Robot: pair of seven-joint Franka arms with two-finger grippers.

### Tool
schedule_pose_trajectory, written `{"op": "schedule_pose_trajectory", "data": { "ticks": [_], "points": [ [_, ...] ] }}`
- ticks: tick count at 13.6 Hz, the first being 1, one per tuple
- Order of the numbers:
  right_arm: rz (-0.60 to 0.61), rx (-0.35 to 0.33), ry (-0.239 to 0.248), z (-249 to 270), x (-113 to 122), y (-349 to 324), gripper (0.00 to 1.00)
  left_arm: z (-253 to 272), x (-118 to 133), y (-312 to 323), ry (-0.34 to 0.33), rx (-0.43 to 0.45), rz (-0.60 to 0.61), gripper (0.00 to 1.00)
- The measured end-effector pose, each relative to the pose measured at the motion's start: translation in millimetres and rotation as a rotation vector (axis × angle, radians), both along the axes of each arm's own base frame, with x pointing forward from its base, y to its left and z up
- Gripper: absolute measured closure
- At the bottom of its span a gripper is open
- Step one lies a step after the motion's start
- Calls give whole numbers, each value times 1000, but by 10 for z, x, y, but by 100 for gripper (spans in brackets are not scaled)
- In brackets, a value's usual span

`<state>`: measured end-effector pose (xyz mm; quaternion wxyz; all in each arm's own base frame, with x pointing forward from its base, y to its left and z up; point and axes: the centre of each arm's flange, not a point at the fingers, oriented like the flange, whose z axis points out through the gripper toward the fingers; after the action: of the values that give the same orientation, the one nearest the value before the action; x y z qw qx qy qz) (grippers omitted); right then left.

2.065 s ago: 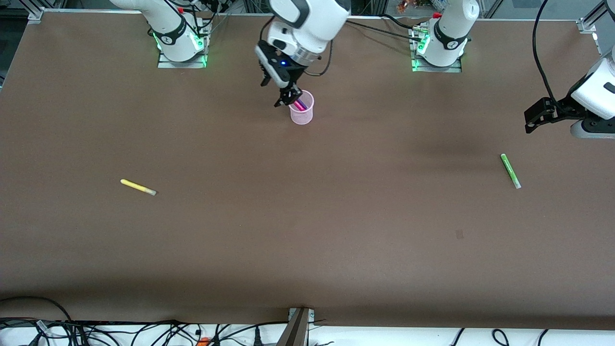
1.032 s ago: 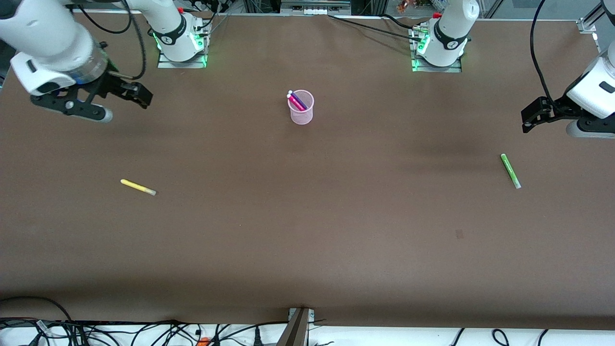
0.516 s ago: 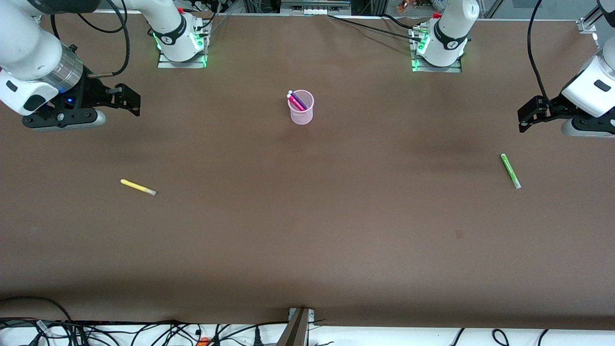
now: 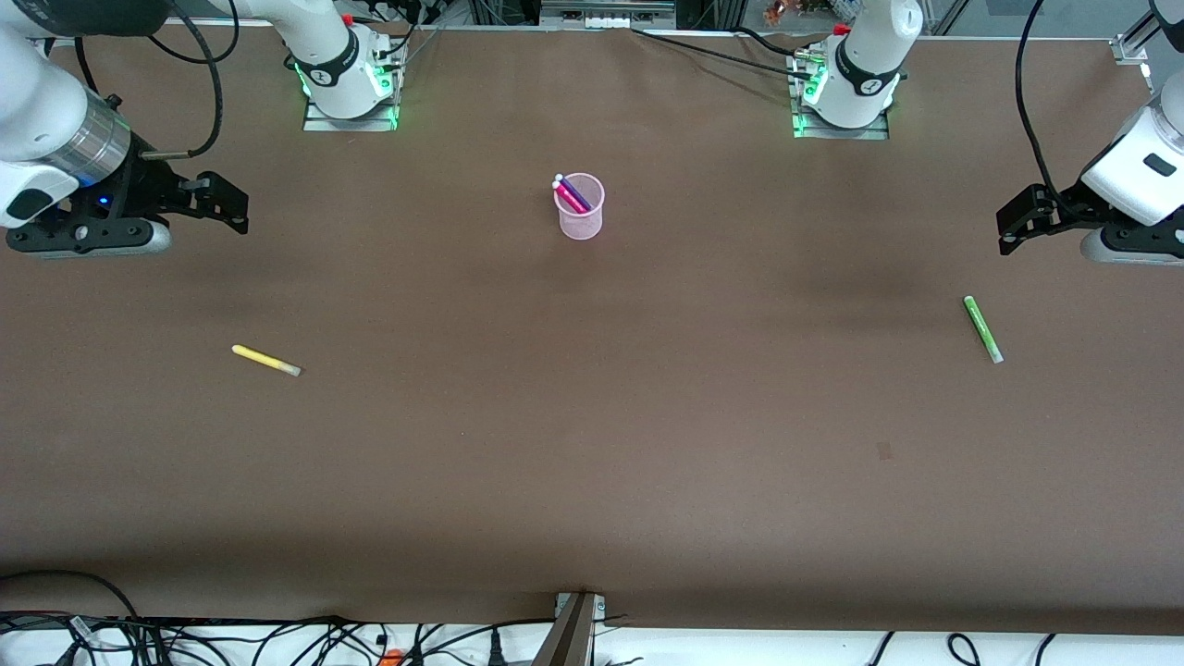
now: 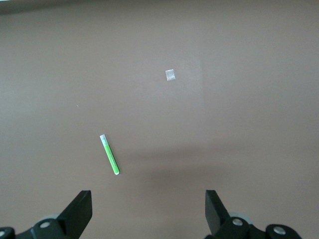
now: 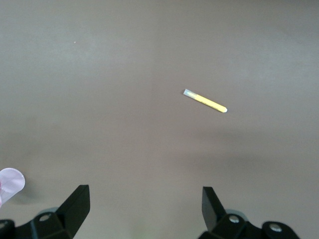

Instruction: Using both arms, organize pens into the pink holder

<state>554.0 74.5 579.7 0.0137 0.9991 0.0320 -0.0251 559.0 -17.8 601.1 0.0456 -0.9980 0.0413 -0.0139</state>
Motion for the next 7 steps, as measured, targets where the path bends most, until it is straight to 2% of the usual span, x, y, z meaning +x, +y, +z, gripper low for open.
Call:
{"op": "schedule_pose_trajectory", "data": {
  "ticks": [7],
  "points": [
    [2,9,6,-132,91,-4,0,2,0,0,0,0,0,0]
  ]
}}
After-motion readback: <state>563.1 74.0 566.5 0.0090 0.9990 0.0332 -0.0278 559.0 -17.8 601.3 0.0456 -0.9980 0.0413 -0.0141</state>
